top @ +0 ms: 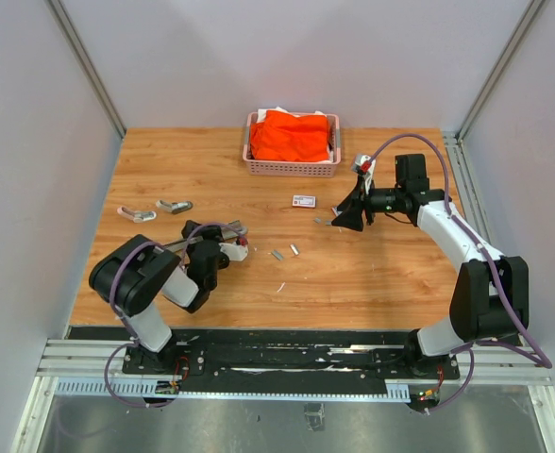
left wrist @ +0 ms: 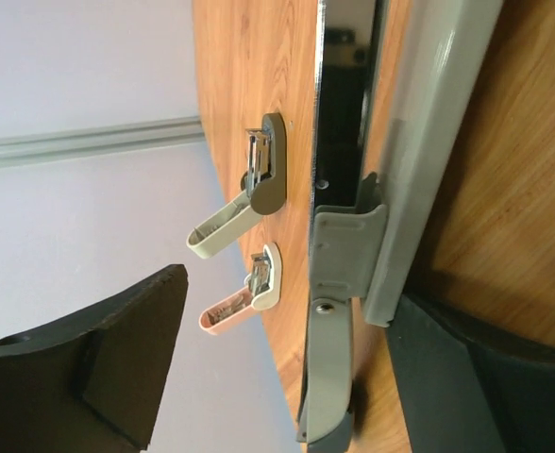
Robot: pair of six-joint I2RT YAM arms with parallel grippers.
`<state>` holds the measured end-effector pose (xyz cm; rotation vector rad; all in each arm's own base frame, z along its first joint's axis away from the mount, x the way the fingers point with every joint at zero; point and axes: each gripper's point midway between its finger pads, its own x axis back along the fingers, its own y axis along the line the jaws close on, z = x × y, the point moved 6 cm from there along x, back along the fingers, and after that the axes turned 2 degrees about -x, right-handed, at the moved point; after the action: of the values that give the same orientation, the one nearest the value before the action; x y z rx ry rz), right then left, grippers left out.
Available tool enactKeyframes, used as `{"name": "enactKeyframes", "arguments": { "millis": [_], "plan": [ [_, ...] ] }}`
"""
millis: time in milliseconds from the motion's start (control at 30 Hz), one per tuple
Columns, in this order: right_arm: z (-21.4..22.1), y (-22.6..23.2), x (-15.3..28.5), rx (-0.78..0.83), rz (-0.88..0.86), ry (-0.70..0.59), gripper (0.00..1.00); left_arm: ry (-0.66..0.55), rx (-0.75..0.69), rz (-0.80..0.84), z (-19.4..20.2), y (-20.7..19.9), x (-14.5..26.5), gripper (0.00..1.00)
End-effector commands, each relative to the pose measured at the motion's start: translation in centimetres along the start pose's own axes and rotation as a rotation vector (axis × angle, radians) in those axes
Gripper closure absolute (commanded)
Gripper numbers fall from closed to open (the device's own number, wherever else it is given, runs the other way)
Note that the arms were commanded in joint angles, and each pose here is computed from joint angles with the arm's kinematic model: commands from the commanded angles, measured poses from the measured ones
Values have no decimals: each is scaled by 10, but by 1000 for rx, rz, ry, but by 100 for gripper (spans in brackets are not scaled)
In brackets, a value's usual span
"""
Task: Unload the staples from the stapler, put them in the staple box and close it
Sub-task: Place the stapler at the center of the board.
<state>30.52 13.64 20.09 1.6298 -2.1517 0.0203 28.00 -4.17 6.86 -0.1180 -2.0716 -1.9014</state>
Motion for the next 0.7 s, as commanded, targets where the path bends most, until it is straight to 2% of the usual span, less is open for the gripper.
{"name": "enactKeyframes", "arguments": {
  "millis": [0, 200, 667],
  "plan": [
    [-2, 1, 7, 2, 13, -17, 44, -49, 45, 153, -3, -14, 4, 8],
    [-3, 2, 6, 2, 11, -18, 44, -133, 124, 288, -16, -7, 13, 0],
    [-2, 1, 6, 3, 11, -18, 44, -153, 137, 381, -19, -19, 17, 2]
  ]
}}
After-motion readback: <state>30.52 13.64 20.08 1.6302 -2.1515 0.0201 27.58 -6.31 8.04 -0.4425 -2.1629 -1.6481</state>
